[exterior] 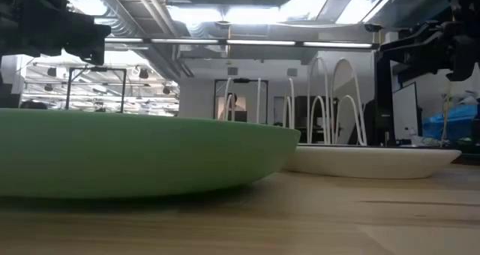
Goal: Sort dishes
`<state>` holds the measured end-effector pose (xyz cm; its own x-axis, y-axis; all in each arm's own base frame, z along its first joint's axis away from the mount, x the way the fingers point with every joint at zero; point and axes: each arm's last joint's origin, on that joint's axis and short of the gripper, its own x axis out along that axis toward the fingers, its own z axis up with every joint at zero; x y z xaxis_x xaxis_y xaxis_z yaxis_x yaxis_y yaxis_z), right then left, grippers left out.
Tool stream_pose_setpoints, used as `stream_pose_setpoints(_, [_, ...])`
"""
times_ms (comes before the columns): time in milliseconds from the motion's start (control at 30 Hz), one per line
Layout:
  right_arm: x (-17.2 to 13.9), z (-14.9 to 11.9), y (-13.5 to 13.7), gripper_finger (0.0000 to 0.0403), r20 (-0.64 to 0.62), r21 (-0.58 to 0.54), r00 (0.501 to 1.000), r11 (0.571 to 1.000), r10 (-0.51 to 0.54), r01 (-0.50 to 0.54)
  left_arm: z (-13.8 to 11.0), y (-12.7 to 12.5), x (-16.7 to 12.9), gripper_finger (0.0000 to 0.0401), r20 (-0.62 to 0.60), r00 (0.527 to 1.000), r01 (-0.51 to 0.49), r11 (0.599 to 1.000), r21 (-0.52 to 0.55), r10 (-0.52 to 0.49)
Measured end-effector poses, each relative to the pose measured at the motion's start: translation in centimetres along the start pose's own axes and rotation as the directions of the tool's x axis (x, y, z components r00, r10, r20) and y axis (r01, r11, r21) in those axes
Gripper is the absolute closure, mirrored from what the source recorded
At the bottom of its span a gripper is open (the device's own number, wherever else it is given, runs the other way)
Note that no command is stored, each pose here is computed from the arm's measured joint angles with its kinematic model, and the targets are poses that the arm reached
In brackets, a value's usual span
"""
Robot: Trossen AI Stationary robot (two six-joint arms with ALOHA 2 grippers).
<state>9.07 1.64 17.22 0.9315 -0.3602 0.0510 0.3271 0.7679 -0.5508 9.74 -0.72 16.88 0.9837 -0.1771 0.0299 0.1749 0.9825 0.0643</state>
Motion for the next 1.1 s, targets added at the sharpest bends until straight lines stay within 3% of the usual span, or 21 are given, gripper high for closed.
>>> stream_pose_setpoints(1000, [0.00, 0.00, 0.00, 0.0205, 0.000, -0.003, 1.000, 1.000, 0.000, 0.000, 0.00, 0.00, 0.00, 0.0274, 0.000, 1.000, 0.000, 1.000, 0.000, 0.000])
stream_pose_setpoints(1100, [-0.01, 0.06, -0.05, 0.0205, 0.001, -0.103, 1.000, 0.995, -0.001, 0.001, 0.00, 0.00, 0.00, 0.0274, 0.000, 1.000, 0.000, 1.000, 0.000, 0.000])
